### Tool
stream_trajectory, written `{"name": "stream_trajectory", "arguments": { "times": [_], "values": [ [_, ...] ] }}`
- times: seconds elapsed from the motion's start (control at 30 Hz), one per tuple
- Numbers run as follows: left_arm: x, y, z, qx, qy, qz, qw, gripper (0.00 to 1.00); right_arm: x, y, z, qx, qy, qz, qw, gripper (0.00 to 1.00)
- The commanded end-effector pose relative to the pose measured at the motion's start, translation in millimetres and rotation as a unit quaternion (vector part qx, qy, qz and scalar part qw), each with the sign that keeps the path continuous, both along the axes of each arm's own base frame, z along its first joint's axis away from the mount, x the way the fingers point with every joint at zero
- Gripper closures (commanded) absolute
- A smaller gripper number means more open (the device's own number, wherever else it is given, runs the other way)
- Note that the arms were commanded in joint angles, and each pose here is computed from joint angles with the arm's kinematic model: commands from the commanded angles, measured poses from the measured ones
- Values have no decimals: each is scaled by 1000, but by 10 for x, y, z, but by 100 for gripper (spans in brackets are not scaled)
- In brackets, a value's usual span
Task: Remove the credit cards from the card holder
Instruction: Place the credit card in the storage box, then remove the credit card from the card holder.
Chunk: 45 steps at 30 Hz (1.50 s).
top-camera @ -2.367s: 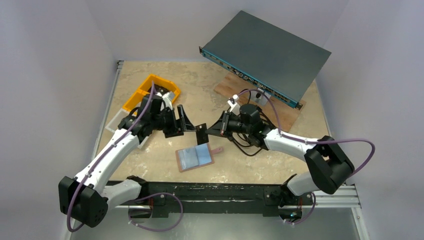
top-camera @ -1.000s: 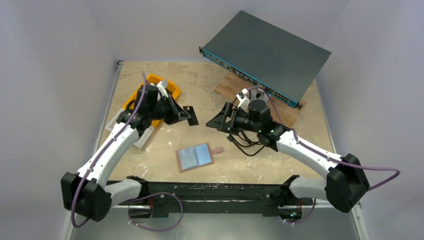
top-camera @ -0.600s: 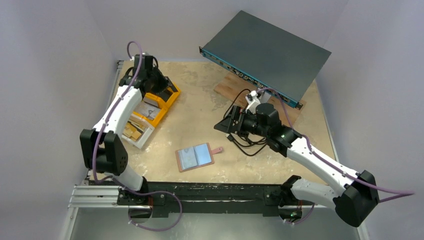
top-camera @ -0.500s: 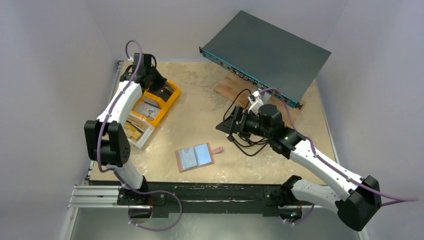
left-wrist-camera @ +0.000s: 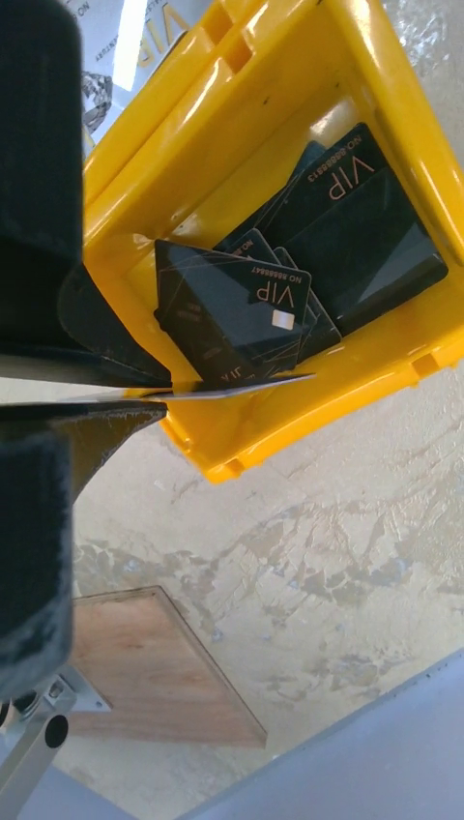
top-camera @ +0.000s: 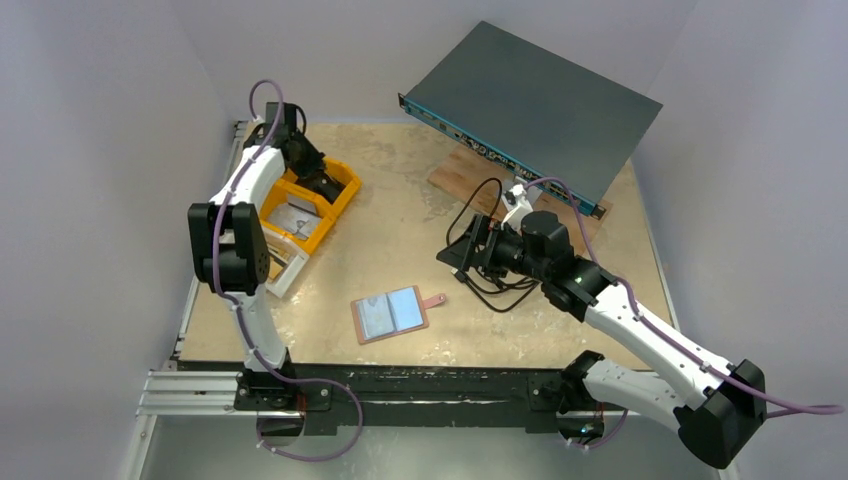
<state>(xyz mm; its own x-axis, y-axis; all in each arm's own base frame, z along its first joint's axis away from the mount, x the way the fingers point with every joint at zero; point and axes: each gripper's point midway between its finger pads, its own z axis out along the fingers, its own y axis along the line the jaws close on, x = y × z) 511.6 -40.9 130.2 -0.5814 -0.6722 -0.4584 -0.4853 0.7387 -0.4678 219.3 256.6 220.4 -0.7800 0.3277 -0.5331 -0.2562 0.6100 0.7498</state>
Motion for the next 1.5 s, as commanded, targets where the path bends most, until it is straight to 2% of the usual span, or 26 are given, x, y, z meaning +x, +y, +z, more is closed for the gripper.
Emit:
{"name": "stream_trajectory", "arguments": {
  "times": [0.0,0.1,0.13,0.27,0.37,0.63,0.8,0.97,1.2,1.47],
  "values": [
    [162,10,208,-3,-31,-13,999,86,45,-45,45,-2,-15,-12,1000,1],
    [146,4,228,-1,-30,-18,999,66,48,-31,13,-4,-12,-9,1000,1],
    [130,5,238,0,-29,-19,999,63,51,-26,-1,-6,-12,-8,1000,1],
    [48,3,374,4,-36,-27,999,50,79,-18,-80,-17,-7,-8,1000,1],
    [-77,-15,501,3,-45,-34,998,47,105,-9,-161,-30,-5,-8,1000,1],
    [-629,-271,858,-27,-59,-67,996,45,131,158,-368,-75,-10,-1,997,1],
    [-1259,-561,939,-17,-50,-112,992,44,2,494,-568,-126,-17,24,992,1],
    [-1965,-680,686,17,-12,-148,989,44,-102,801,-828,-165,-18,47,985,1],
    [-2630,-571,328,27,26,-158,987,44,-251,1233,-1160,-226,-22,88,970,15],
    [-2961,-333,-52,60,99,-118,986,43,-297,1552,-1446,-276,-14,106,955,29]
  ]
}}
